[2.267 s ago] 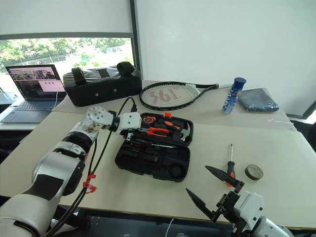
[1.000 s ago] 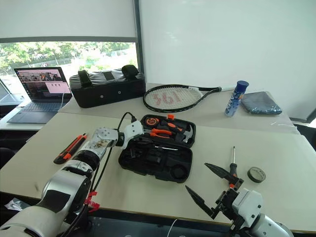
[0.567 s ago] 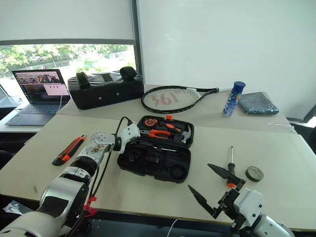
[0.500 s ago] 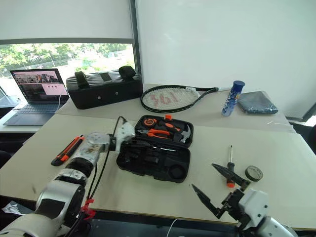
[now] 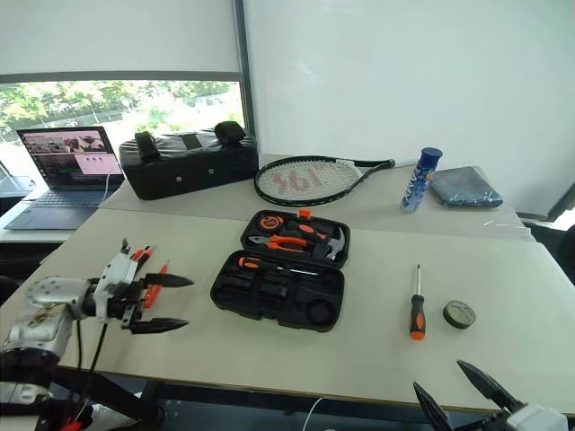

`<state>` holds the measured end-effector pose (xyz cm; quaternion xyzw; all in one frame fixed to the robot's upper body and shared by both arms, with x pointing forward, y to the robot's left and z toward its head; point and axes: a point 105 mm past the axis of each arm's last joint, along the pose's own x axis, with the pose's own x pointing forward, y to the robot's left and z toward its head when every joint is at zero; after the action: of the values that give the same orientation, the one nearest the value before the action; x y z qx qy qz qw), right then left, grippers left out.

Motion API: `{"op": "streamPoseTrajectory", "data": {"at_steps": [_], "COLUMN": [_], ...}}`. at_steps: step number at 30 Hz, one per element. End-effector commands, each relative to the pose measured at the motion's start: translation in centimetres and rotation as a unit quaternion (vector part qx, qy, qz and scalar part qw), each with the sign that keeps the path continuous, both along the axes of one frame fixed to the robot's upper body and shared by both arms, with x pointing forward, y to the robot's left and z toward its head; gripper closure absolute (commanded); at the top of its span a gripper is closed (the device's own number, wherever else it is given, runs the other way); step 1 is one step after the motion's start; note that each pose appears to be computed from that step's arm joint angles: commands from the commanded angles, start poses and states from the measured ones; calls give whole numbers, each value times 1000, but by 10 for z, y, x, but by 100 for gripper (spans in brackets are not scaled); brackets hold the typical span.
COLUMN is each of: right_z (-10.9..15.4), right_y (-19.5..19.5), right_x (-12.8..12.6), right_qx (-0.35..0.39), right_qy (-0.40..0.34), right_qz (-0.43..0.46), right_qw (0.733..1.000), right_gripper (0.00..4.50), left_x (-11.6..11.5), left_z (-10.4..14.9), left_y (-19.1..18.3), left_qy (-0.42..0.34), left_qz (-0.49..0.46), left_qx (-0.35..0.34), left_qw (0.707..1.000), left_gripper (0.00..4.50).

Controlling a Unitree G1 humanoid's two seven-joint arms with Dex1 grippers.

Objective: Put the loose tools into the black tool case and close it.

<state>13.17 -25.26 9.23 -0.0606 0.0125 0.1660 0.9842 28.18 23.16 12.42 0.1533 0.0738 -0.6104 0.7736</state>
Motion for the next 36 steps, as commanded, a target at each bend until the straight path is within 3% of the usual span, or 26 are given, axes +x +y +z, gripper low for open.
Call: {"op": "streamPoseTrajectory", "data": {"at_steps": [1, 6, 11, 14, 16, 21, 24, 32, 34, 36], "right_z": [19, 32, 26, 20, 15, 12, 7, 1, 8, 38], "right_y": [-1, 2, -11, -15, -22, -21, -16, -22, -22, -10], "right_x": [20, 65, 106, 121, 129, 142, 144, 145, 149, 159], "right_qx": [9, 21, -8, -13, -56, -48, -56, -61, -58, -62], "right_qy": [-7, 53, 161, 212, 239, 275, 290, 305, 285, 216], "right_qz": [-40, -57, -86, -85, -91, -83, -70, -78, -72, -22], "right_qw": [999, 997, 983, 973, 965, 957, 953, 947, 954, 974], "right_gripper": [0, 0, 0, 0, 0, 0, 64, 328, 348, 348], "left_x": [-3, -14, -12, -13, -14, -15, -17, -18, -20, -22], "left_z": [18, 17, 26, 27, 28, 31, 32, 30, 29, 29], "left_y": [-1, -8, -27, -38, -44, -48, -48, -41, -39, -37], "left_qy": [-32, 1, -20, -24, -28, -39, -41, -43, -43, -44], "left_qz": [-3, -25, -32, -40, -45, -37, -32, -10, -4, 10], "left_qx": [-20, -33, -67, -76, -80, -88, -88, -84, -83, -91], "left_qw": [999, 999, 997, 996, 995, 995, 995, 995, 996, 995], "left_gripper": [5, 5, 5, 5, 5, 5, 0, 0, 0, 0]}}
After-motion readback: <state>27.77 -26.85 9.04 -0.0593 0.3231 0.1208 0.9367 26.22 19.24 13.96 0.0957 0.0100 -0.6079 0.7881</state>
